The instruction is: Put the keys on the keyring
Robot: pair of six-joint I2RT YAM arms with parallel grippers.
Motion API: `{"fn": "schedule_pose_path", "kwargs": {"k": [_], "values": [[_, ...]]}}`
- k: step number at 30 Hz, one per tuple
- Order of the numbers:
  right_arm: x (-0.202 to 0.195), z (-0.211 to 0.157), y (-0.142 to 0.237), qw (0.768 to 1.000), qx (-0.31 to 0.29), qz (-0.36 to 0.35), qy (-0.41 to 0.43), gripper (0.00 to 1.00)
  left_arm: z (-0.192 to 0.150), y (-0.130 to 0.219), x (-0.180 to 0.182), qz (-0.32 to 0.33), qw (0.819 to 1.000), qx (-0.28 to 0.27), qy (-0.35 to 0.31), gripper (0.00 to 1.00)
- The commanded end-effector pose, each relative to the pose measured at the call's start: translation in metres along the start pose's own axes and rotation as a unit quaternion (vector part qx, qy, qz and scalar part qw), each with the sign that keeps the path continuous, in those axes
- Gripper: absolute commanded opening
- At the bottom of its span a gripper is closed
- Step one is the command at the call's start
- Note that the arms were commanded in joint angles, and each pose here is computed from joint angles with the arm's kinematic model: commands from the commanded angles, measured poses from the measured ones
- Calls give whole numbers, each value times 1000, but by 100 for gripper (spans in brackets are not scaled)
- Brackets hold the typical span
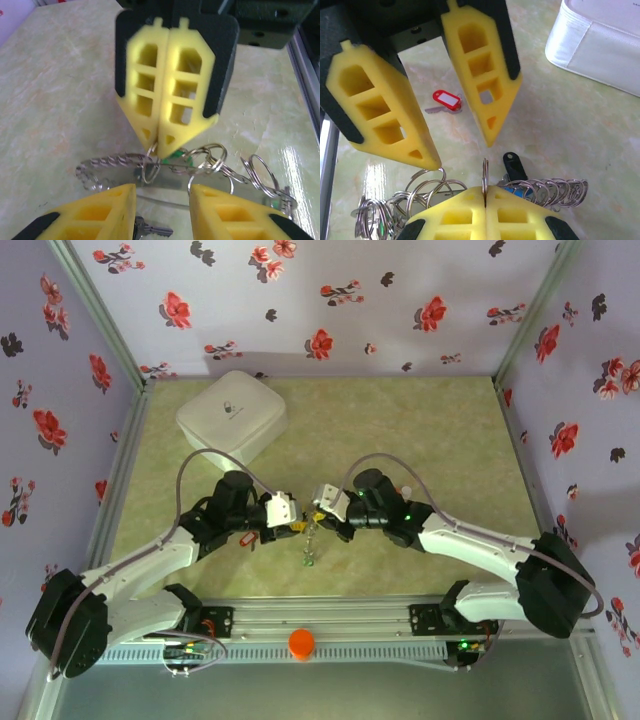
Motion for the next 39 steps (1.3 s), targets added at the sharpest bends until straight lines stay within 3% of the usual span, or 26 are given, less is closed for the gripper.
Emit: {"fn": "schedule_pose_path", "kwargs": {"k": [1,14,18,24,29,34,39], "values": [[3,9,6,999,19,-12,24,0,4,-1,3,-20,1000,11,-12,31],[10,17,-3,999,20,13,39,0,7,-11,9,-29,999,-14,-13,25],[11,17,-5,999,8,17,36,0,7,-13,9,-32,999,-19,-14,18],[11,17,-3,999,-22,18,20,1,9,-13,11,-32,999,-25,-18,0],[2,7,10,999,-51,2,-18,32,7,-11,8,-20,999,-34,-15,0],[-1,-14,15,999,-27,-13,-35,35,5,-13,8,-6,999,-47,-11,0],[1,-16,18,999,-29,-15,-42,30,6,-14,9,1,999,-52,-14,0]]}}
Point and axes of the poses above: each hand's point on the last joint's axis, 136 mm out from that joint toward the fingers, its own y axis back along the fingers, its own x axis along the line the jaws close on, z = x × y, the point moved 9 cm from there along y, back along the fingers, and after that the axes turned 15 degrees about -y, right-handed, at the moved point
